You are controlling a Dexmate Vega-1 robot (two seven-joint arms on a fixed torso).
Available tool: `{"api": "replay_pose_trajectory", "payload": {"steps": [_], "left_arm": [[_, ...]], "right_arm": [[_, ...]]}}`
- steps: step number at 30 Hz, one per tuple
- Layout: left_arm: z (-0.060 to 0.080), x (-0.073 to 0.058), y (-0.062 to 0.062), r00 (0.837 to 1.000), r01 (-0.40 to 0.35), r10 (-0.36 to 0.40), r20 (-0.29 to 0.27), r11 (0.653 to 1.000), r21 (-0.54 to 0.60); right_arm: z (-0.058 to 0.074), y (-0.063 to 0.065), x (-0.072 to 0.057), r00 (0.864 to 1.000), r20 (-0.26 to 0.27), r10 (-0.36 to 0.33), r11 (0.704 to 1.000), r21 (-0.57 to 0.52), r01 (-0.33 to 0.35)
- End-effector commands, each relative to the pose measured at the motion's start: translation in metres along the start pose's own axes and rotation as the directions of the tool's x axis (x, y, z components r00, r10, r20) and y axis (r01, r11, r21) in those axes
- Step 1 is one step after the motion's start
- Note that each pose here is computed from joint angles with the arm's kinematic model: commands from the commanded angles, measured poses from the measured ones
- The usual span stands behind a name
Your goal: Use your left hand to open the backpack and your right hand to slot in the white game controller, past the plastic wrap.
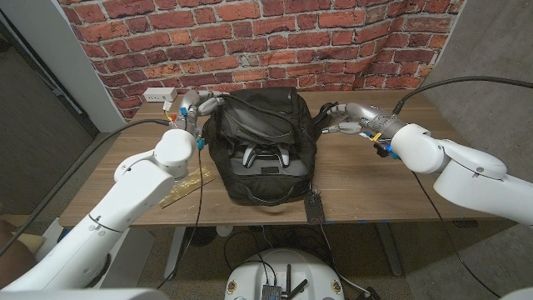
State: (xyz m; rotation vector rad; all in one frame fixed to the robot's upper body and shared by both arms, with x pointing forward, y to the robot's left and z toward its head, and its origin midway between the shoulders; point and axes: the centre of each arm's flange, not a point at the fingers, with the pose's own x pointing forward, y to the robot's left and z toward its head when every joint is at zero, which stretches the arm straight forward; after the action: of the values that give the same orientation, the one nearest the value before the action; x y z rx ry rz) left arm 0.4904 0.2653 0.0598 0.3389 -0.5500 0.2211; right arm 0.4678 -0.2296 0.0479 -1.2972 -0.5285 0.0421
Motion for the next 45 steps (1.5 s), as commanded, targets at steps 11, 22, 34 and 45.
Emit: {"api": "replay_pose_trajectory", "payload": {"steps": [11, 22, 34, 45], "left_arm": [[0.006, 0.009, 0.008, 0.974, 0.219, -0.218, -0.057, 0.976, -0.001], [0.008, 0.019, 0.026, 0.916, 0.395, -0.394, -0.079, 0.919, -0.010], [0.001, 0.024, 0.047, 0.862, 0.502, -0.500, -0.085, 0.865, 0.002], [0.001, 0.030, 0.059, 0.823, 0.566, -0.561, -0.090, 0.824, 0.030]], "right_arm": [[-0.029, -0.001, 0.027, 0.999, -0.033, -0.038, 0.998, 0.056, 0.040], [-0.034, -0.003, 0.041, 0.998, -0.021, -0.060, 0.996, 0.061, 0.061], [-0.031, -0.003, 0.048, 0.997, -0.011, -0.075, 0.995, 0.068, 0.076], [-0.029, -0.003, 0.048, 0.997, -0.013, -0.079, 0.994, 0.071, 0.080]]}}
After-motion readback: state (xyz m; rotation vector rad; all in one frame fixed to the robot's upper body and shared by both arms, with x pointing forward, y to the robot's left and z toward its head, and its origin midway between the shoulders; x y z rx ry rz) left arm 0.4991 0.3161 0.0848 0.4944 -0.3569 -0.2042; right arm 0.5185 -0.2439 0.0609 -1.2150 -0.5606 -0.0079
